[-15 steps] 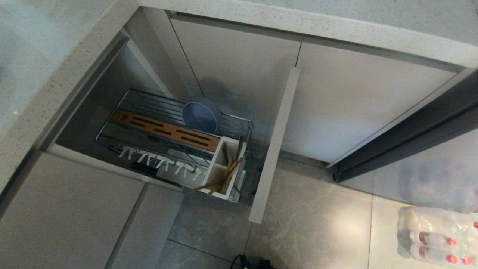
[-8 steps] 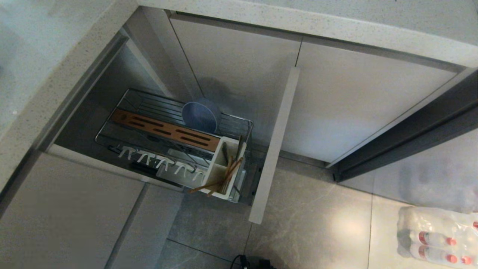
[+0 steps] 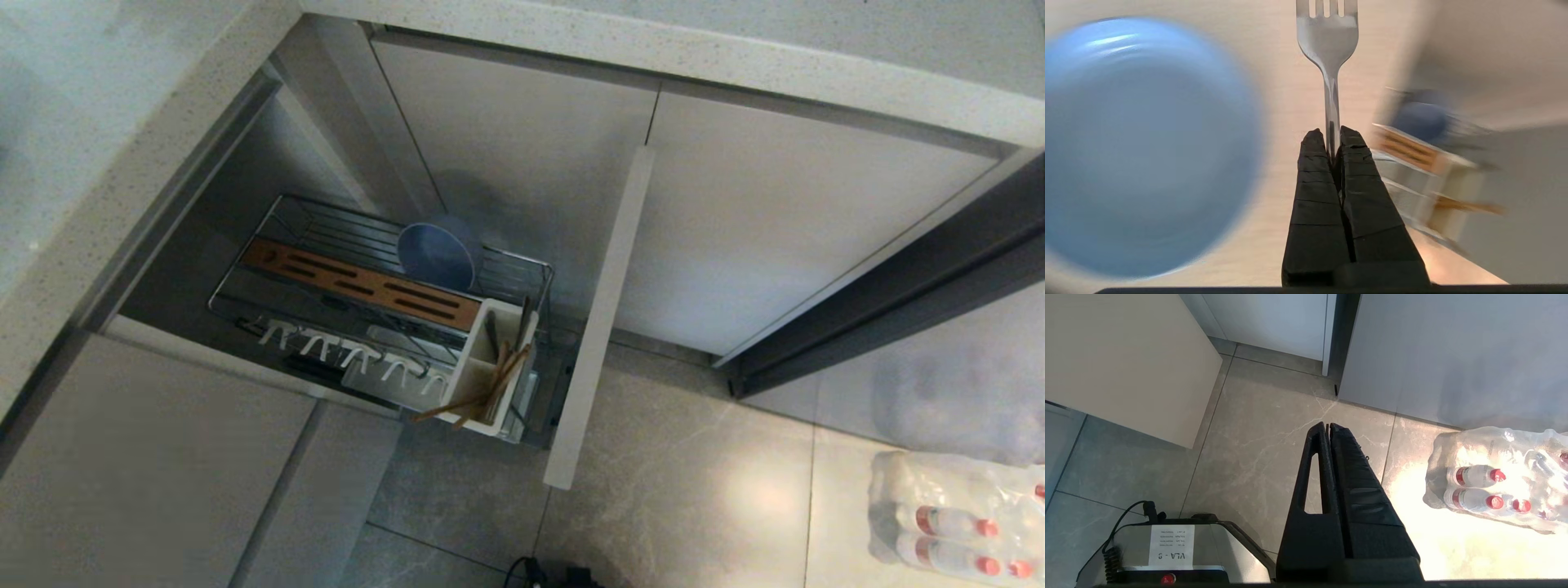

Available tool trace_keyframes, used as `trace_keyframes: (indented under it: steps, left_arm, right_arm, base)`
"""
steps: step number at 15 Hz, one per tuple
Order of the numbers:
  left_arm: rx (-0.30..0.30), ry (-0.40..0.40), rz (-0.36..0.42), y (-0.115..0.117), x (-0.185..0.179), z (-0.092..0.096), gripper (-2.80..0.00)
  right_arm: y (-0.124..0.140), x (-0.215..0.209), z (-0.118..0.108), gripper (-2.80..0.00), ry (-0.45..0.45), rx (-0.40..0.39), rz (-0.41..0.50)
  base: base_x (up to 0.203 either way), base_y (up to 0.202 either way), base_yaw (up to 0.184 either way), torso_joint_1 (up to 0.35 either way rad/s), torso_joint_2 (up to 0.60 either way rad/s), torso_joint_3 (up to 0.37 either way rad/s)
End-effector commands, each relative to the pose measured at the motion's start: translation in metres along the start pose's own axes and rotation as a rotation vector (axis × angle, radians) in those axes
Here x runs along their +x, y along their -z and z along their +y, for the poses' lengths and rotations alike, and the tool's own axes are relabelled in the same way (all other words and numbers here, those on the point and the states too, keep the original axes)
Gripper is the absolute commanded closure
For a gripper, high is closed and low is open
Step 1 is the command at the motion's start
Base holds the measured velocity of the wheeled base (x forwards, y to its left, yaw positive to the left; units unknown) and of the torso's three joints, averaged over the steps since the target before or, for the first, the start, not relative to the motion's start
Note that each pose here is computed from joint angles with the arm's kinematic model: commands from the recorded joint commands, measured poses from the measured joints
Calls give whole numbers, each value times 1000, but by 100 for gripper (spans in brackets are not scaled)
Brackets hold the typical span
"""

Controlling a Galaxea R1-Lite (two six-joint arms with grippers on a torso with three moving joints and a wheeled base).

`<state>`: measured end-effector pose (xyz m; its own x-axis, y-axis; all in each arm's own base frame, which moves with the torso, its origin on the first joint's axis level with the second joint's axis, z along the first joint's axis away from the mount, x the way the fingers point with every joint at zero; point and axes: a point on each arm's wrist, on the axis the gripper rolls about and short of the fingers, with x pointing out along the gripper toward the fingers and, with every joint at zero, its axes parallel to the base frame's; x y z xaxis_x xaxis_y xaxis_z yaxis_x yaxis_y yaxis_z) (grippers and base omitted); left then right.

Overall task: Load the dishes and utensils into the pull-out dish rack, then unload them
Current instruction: Pick up the fork and place it in the cupboard

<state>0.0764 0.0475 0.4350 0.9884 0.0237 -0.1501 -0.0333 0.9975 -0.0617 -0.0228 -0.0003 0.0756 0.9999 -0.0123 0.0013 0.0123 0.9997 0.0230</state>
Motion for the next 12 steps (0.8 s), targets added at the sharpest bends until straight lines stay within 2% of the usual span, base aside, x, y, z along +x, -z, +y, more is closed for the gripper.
trace_keyframes:
  steps: [1, 4, 7, 9, 12]
  left_arm:
    - [30, 97, -26, 0, -13, -20, 0]
    - [38, 274, 0, 5, -24, -39, 0]
    - [22, 443, 101, 18, -31, -50, 0]
    - [0, 514, 207, 27, -22, -52, 0]
    - [-39, 553, 347, 36, 4, -52, 0]
  right_arm:
    - [0, 0, 0, 0, 0, 0, 1]
    - [0, 0, 0, 0, 0, 0, 0]
    - [0, 0, 0, 0, 0, 0, 1]
    - [0, 0, 0, 0, 0, 0, 1]
    - [0, 0, 0, 0, 0, 0, 1]
  base:
    - [0, 0, 0, 0, 0, 0]
    - [0, 0, 0, 0, 0, 0]
    - [0, 0, 0, 0, 0, 0]
    - [0, 0, 0, 0, 0, 0]
    - [0, 0, 0, 0, 0, 0]
